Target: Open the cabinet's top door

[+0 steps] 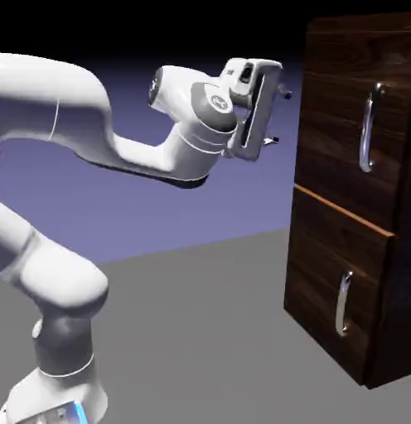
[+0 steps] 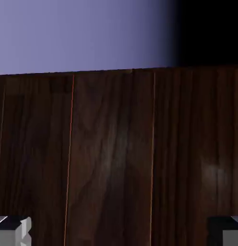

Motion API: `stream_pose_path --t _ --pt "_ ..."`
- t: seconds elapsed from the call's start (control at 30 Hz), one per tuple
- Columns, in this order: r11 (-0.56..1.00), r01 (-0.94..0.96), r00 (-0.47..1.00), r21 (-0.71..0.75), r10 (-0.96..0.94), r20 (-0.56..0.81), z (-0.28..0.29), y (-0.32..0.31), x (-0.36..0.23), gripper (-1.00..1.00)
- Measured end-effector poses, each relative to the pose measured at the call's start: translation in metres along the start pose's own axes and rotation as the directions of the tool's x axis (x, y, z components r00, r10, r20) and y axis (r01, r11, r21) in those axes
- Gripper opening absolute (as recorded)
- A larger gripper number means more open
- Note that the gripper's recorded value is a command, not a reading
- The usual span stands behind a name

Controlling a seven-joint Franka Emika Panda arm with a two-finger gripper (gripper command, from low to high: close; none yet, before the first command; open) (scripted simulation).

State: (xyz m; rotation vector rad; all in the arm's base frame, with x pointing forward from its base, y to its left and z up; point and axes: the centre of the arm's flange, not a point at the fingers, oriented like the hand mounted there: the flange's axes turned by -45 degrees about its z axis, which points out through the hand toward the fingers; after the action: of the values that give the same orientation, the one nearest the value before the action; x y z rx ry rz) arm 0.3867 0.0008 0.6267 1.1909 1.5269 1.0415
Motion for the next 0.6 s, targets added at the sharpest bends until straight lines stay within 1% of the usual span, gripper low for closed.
stream_pose_path --t 0.13,0.3,0.43,0.6 --pt "0.981 0.191 0.982 -0.047 -0.19 0.015 -0.002 0.003 -0.014 0.0" --pt "0.904 0.418 0.909 -0.087 -0.414 0.056 0.0 0.001 -0.034 0.0" --pt "0.807 0.583 0.812 -0.1 -0.574 0.1 0.003 -0.003 -0.053 0.0" --pt "0.645 0.758 0.651 -0.09 -0.743 0.156 0.011 -0.013 -0.078 0.0"
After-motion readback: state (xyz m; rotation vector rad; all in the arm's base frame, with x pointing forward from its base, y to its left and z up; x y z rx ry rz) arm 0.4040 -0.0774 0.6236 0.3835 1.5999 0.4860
